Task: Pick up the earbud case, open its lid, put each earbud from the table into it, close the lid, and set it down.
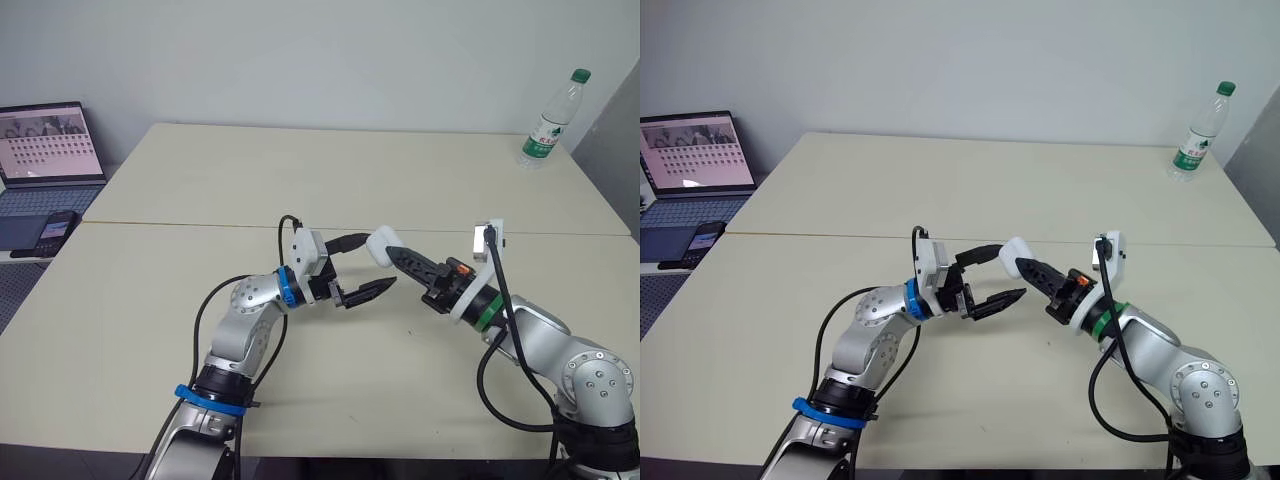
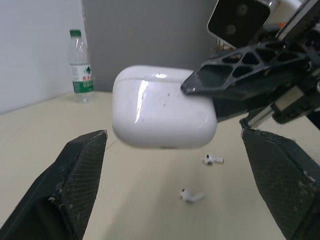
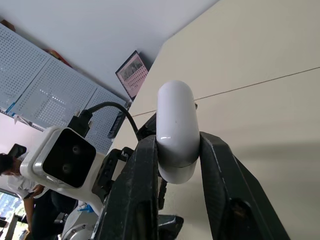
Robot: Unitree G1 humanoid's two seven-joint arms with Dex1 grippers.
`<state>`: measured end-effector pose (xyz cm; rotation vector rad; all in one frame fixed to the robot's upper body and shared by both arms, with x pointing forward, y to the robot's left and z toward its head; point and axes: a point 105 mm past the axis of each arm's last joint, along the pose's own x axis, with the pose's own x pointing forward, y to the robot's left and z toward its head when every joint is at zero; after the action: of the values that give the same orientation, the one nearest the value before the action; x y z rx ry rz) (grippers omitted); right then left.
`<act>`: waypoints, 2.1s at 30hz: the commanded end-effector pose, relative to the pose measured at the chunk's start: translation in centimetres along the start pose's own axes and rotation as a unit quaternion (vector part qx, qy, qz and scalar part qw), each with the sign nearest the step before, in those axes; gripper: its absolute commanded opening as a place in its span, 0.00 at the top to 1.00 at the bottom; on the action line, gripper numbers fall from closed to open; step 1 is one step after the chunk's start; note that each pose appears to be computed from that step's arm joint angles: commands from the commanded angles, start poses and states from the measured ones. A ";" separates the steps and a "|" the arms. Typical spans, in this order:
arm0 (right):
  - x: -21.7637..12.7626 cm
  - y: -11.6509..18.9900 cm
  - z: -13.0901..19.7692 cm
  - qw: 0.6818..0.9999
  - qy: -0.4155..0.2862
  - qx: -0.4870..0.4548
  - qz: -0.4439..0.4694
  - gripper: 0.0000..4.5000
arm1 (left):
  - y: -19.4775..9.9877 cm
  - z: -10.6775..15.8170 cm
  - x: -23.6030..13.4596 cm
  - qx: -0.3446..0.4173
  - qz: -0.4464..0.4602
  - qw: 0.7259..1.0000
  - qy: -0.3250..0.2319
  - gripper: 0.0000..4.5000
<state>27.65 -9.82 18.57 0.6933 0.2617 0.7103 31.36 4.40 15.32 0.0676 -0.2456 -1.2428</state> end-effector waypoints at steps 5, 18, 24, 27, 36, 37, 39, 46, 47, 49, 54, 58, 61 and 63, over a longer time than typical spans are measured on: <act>-2.2 -1.8 -0.5 0.993 0.073 -0.087 0.038 0.83 | 0.7 0.9 -1.9 -0.087 -0.064 0.992 0.069 0.01; -2.7 -0.5 -1.7 0.942 0.178 -0.211 0.189 0.83 | -2.4 2.1 -2.4 -0.258 -0.200 0.941 0.091 0.01; -2.1 0.6 -1.5 0.933 0.173 -0.222 0.224 0.83 | -3.2 2.3 -2.0 -0.269 -0.219 0.934 0.086 0.01; -2.0 0.7 -1.5 0.930 0.176 -0.225 0.231 0.83 | -3.3 2.2 -2.0 -0.270 -0.222 0.933 0.090 0.01; -1.8 0.7 -1.9 0.925 0.183 -0.233 0.239 0.83 | -3.5 2.4 -2.2 -0.274 -0.221 0.932 0.083 0.01; -1.8 0.7 -1.9 0.925 0.184 -0.233 0.239 0.83 | -3.5 2.4 -2.2 -0.274 -0.221 0.932 0.083 0.01; -1.8 0.6 -2.0 0.924 0.184 -0.235 0.238 0.83 | -3.3 2.5 -2.2 -0.274 -0.220 0.933 0.079 0.09; -1.8 0.6 -2.0 0.923 0.186 -0.239 0.239 0.83 | -3.4 2.5 -2.3 -0.277 -0.224 0.931 0.078 0.56; -1.8 0.6 -2.1 0.923 0.185 -0.239 0.239 0.83 | -3.4 2.5 -2.3 -0.277 -0.224 0.931 0.079 0.63; -1.8 0.6 -2.1 0.922 0.185 -0.240 0.239 0.83 | -3.5 2.4 -2.2 -0.277 -0.226 0.931 0.080 0.78; -2.1 0.6 -2.4 0.923 0.198 -0.232 0.237 0.75 | -3.5 2.2 -2.1 -0.276 -0.228 0.930 0.082 0.82; -2.0 0.6 -2.1 0.924 0.195 -0.240 0.226 0.44 | -3.4 2.2 -2.2 -0.276 -0.225 0.931 0.083 0.82; -1.8 0.4 -1.6 0.928 0.185 -0.248 0.207 0.20 | -3.4 1.8 -2.4 -0.276 -0.221 0.931 0.091 0.82; -1.7 0.7 -1.3 0.927 0.187 -0.251 0.205 0.03 | -3.3 1.7 -2.5 -0.275 -0.218 0.932 0.092 0.82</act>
<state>25.49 -10.02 16.28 0.1542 0.3307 1.2542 27.38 5.86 15.51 -0.2780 0.3350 -1.6716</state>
